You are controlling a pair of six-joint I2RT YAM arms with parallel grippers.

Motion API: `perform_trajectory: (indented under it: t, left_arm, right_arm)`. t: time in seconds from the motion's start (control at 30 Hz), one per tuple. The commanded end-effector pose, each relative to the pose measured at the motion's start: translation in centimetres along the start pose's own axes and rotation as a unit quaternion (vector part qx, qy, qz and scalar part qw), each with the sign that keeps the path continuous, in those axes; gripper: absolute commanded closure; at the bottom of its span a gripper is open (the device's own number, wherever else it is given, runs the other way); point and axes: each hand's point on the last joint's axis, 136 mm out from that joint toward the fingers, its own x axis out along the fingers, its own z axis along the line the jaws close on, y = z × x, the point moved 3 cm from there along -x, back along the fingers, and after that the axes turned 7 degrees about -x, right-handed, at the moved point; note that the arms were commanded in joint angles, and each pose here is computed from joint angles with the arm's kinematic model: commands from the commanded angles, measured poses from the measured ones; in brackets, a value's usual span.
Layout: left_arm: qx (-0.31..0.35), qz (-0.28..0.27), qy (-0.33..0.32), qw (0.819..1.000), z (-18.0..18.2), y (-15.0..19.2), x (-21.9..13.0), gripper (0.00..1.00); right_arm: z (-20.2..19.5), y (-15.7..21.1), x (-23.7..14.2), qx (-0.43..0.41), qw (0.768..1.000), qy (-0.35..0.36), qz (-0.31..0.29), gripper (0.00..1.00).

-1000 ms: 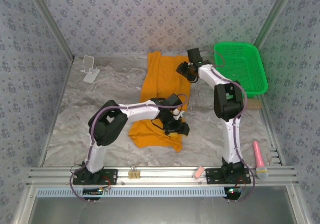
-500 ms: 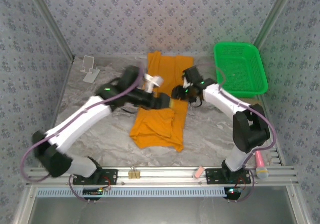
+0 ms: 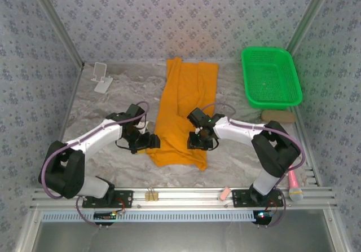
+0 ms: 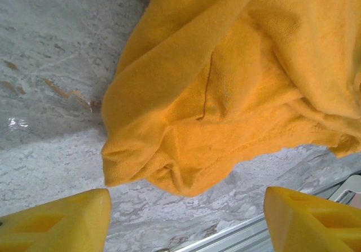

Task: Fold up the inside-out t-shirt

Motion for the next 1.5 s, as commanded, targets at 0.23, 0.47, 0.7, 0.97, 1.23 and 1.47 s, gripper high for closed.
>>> perform_trajectory:
  t: [0.23,0.47,0.7,0.97,1.23,1.47]
  left_arm:
    - [0.051,-0.017,-0.023,0.998,0.0,0.8,0.5,0.29]
    - [0.001,-0.027,-0.067,0.997,2.3,0.4,1.4,0.32]
    - [0.009,-0.039,-0.052,0.998,1.8,-0.3,1.7,0.34]
    - [0.015,-0.052,-0.045,0.998,1.5,-0.4,1.2,0.34]
    - [0.033,-0.060,-0.052,0.996,1.9,-0.2,1.0,0.30]
    - [0.038,-0.039,-0.049,0.997,1.3,0.3,2.8,0.26]
  right_arm:
    - [-0.2,0.4,-3.9,0.038,0.999,0.005,-0.023,1.00]
    - [1.6,2.2,-1.1,0.069,0.997,-0.020,0.021,0.55]
    - [1.5,2.5,-0.2,0.077,0.997,-0.011,0.023,0.86]
    - [-0.5,3.5,-3.6,0.085,0.996,0.027,-0.007,1.00]
    - [-3.4,6.3,-3.4,0.084,0.994,0.068,-0.008,1.00]
    - [-4.7,4.2,-7.1,0.021,0.994,0.094,-0.053,0.61]
